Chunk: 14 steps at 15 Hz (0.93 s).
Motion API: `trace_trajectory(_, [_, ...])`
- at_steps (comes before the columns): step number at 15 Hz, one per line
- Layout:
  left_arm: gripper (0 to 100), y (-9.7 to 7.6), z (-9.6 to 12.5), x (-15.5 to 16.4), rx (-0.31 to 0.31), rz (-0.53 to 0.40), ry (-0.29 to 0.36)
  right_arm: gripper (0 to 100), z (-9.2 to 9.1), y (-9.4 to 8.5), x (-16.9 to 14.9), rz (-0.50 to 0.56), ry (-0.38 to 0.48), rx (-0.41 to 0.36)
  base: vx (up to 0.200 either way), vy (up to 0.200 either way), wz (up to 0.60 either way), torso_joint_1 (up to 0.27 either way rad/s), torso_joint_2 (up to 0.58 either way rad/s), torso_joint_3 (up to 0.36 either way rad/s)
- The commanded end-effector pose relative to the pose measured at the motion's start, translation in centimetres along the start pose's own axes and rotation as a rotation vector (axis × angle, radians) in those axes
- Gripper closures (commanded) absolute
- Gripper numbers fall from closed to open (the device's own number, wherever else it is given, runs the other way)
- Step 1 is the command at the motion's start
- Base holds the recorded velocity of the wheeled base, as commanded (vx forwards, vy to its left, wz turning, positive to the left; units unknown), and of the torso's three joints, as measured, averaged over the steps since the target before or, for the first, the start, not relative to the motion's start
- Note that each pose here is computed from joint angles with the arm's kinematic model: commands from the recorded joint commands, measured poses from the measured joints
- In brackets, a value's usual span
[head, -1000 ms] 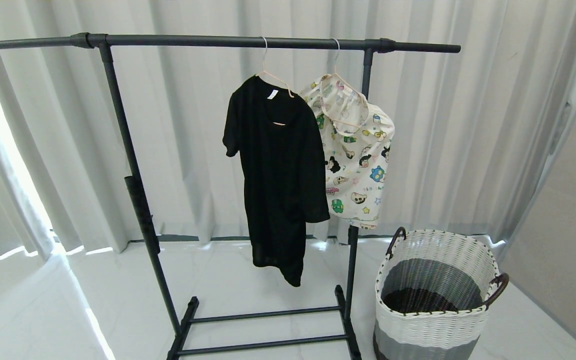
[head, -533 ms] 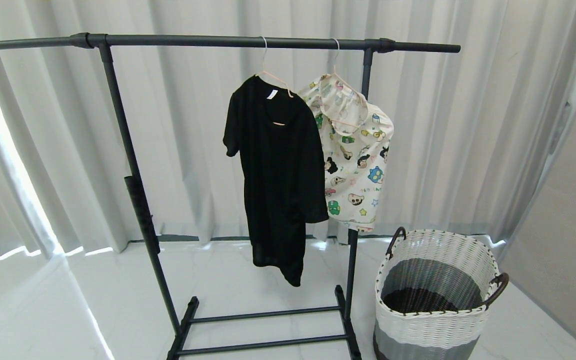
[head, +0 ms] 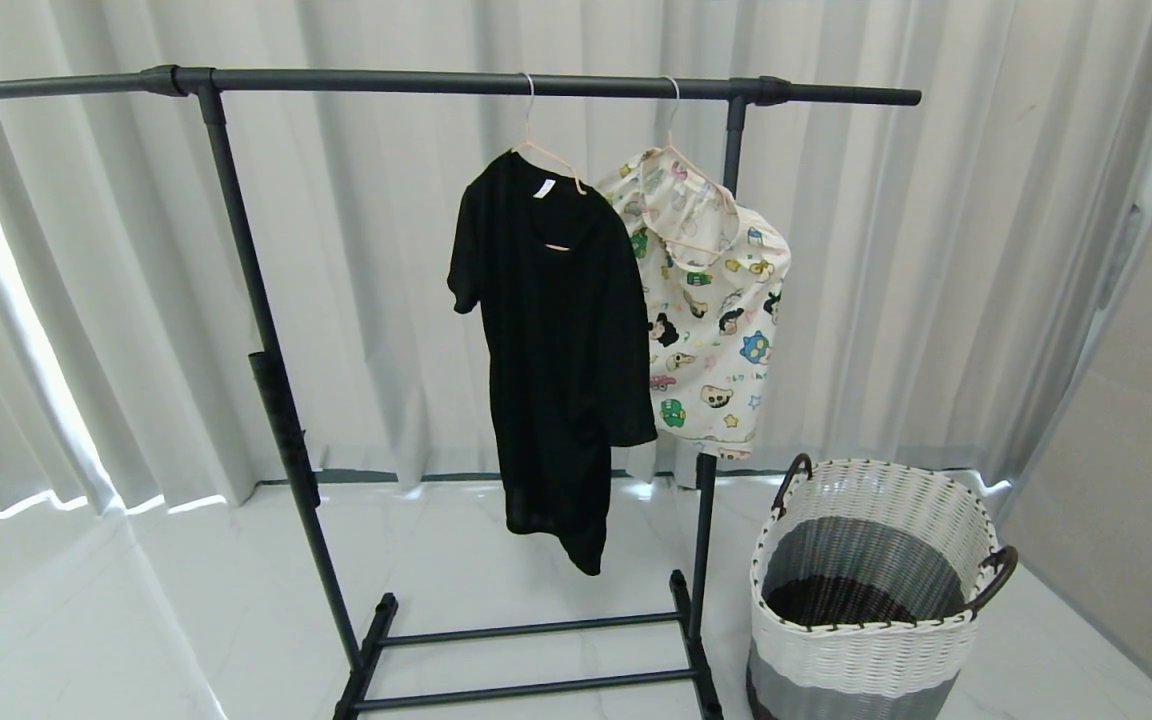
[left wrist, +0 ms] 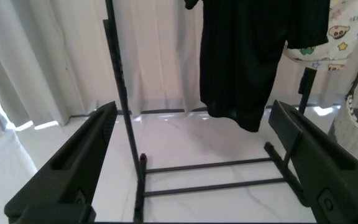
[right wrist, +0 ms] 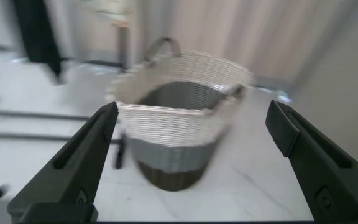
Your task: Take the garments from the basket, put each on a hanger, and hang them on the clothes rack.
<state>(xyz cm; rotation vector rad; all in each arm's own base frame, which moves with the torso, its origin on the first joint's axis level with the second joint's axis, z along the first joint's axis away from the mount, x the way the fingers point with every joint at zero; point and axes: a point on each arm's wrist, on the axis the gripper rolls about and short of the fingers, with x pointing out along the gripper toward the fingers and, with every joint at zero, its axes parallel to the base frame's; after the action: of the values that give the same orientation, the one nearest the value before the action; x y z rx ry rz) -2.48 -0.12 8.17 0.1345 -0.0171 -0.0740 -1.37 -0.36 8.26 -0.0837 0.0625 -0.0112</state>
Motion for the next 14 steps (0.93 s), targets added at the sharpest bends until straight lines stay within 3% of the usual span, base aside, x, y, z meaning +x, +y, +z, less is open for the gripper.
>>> trace_trajectory(1, [0,-0.04,-0.01,0.0,0.007,-0.015,-0.004,0,-0.21,0.14,-0.93,-0.093,-0.109,0.018,0.0,0.0,0.0,0.0,0.0,0.0])
trace_trajectory(3, [0,-0.1,-0.4,0.12,0.015,-0.026,0.007,0,-0.21,0.12,-0.93,-0.103,-0.108,0.023,0.0,0.0,0.0,0.0,0.0,0.0])
trace_trajectory(6, [0,-0.1,-0.57,0.16,-0.016,-0.016,0.015,0,-0.69,0.59,-0.88,0.092,-0.071,0.032,0.0,0.0,0.0,0.0,0.0,0.0])
trace_trajectory(14, [0,-0.08,-0.57,0.16,-0.045,-0.008,0.016,0,-0.72,0.57,-0.88,0.082,-0.068,0.031,0.0,0.0,0.0,0.0,0.0,0.0])
